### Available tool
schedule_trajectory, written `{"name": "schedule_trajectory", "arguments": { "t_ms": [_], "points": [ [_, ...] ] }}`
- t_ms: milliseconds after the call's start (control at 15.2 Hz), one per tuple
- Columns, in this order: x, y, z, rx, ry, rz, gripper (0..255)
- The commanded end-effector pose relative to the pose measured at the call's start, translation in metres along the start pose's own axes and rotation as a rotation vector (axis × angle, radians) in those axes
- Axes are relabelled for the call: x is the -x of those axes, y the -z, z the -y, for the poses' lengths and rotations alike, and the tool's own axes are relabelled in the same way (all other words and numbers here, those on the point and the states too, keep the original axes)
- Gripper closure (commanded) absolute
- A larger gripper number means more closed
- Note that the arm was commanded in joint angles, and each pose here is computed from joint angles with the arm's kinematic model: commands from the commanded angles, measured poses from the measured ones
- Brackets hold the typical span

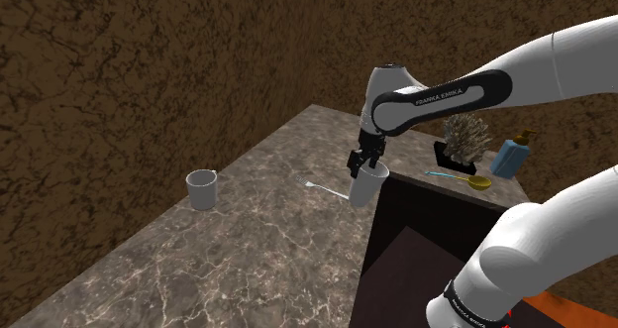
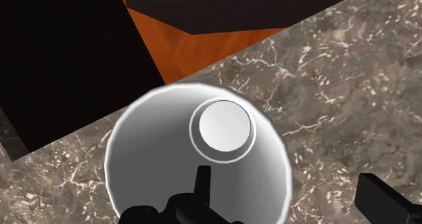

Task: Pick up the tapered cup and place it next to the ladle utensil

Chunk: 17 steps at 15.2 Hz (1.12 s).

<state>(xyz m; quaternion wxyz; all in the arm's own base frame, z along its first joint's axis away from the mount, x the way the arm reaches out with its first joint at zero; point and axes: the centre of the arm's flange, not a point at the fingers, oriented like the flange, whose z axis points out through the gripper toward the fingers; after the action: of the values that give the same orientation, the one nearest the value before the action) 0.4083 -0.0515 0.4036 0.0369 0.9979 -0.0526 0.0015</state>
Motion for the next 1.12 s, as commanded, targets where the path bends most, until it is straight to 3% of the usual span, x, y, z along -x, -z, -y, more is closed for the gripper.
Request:
{"name": "schedule_trajectory", "arguments": {
  "t_ms": [0, 132, 660, 726, 1056],
  "points": [
    [-0.001, -0.01, 0.001, 0.0, 0.0, -0.001, 0],
    [-0.001, -0.024, 0.001, 0.0, 0.0, -0.001, 0],
    [-0.001, -0.024, 0.001, 0.0, 0.0, -0.001, 0],
    [-0.001, -0.024, 0.001, 0.0, 0.0, -0.001, 255],
    [-0.001, -0.024, 0.001, 0.0, 0.0, -0.001, 255]
  ]
}}
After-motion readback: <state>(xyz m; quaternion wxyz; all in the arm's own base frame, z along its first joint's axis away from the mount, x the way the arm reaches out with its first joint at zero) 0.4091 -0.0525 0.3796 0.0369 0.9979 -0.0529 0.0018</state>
